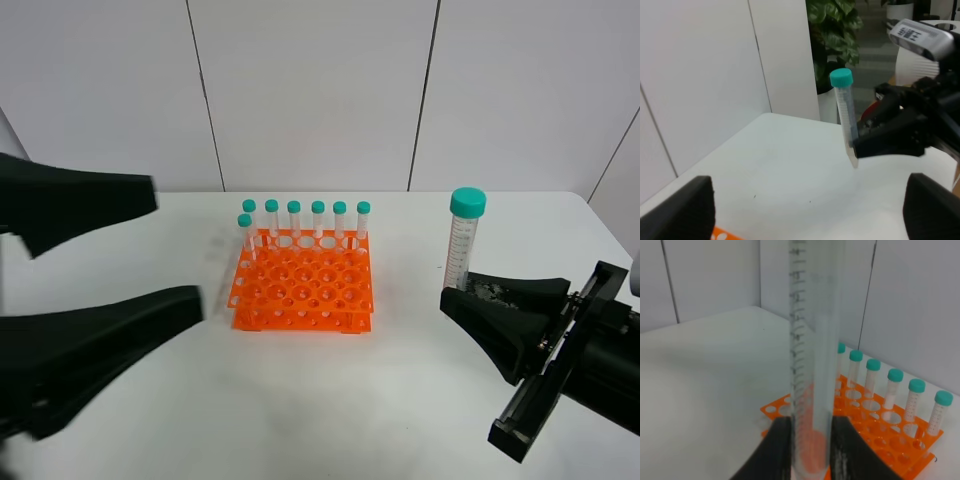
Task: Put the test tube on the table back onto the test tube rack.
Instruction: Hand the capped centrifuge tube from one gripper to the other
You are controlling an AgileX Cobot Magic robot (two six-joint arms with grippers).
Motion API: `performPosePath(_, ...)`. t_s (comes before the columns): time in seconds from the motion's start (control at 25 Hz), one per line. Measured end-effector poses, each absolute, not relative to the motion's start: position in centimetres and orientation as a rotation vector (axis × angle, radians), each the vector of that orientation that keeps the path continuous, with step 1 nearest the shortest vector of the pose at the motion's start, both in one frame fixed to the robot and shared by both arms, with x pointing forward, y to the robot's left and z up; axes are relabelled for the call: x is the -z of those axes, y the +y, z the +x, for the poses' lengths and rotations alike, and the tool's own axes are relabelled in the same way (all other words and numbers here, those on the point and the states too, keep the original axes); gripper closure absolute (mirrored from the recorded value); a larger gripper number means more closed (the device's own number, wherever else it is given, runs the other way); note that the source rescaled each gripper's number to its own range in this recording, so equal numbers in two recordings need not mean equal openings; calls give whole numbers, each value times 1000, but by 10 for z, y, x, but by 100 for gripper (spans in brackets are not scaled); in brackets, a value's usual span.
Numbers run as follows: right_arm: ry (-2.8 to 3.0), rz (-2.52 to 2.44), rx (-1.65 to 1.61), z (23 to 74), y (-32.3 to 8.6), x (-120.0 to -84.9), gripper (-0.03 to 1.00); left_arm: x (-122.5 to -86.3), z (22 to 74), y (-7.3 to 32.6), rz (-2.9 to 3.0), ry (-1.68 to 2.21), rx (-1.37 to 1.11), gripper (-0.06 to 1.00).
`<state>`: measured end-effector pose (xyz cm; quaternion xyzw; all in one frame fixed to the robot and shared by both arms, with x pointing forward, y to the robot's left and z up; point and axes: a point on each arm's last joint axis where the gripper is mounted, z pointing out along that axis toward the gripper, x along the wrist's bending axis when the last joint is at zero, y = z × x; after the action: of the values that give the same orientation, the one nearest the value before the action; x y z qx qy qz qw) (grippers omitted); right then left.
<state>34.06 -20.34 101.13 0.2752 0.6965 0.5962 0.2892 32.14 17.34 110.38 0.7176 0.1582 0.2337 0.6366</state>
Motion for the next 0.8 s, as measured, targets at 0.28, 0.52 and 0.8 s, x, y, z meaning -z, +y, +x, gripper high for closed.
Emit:
performPosePath(0.28, 1865, 707, -1584, 340, -203, -1011, 97, -1109, 339, 98, 1667, 239, -471, 8)
performPosePath(0.52, 1856, 700, -1590, 340, -203, -1012, 97, -1112, 354, 45, 1623, 179, -464, 8)
performPosePath(0.8, 1843, 659, -1596, 340, -202, -1014, 97, -1108, 370, 15, 1504, 279, -413, 8)
